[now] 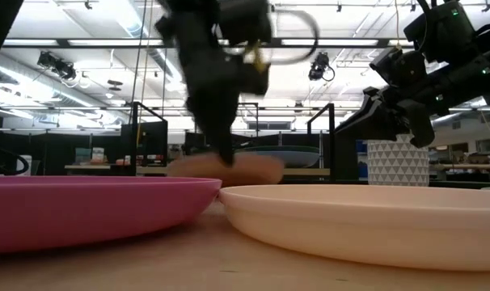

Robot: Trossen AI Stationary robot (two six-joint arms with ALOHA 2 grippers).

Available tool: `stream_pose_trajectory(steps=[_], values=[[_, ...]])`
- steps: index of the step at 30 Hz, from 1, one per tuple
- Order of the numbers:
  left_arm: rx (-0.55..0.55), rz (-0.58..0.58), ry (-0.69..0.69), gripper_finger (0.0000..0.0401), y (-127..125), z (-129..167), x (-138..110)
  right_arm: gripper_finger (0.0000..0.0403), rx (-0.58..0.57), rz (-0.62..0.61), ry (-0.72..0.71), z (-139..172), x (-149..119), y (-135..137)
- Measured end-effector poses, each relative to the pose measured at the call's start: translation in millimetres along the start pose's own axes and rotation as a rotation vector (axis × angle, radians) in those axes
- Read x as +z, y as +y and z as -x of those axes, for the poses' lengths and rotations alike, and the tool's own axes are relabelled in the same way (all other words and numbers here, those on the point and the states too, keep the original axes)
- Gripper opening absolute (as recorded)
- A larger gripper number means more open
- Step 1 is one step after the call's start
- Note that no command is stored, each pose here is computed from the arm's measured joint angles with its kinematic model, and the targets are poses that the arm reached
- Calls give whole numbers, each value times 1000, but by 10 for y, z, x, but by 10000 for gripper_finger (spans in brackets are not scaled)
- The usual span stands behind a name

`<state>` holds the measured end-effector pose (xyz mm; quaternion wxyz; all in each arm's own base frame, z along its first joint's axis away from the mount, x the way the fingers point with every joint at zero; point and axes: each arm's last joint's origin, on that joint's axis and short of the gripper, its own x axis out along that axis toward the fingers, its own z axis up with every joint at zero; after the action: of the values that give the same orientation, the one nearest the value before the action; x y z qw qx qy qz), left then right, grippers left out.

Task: Place and stack plates onto a shelf
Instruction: Put the light orange onto the shelf

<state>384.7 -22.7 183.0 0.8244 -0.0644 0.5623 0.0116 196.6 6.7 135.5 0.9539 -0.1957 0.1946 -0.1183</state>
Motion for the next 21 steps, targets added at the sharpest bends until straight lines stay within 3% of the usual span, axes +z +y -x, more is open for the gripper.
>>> stream_pose_trajectory(steps=[6, 12, 18, 21], values=[[-30, -46, -19, 17, -79, 540, 354, 89, 1, 1, 1, 0, -1, 1], [-27, -22, 19, 18, -109, 962, 471, 89, 3, -8, 10, 0, -10, 3], [345, -55, 91, 18, 54, 1113, 406, 89, 4, -20, 9, 0, -10, 3], [451, -47, 132, 18, 247, 1061, 362, 89, 17, -32, 6, 0, -10, 8]])
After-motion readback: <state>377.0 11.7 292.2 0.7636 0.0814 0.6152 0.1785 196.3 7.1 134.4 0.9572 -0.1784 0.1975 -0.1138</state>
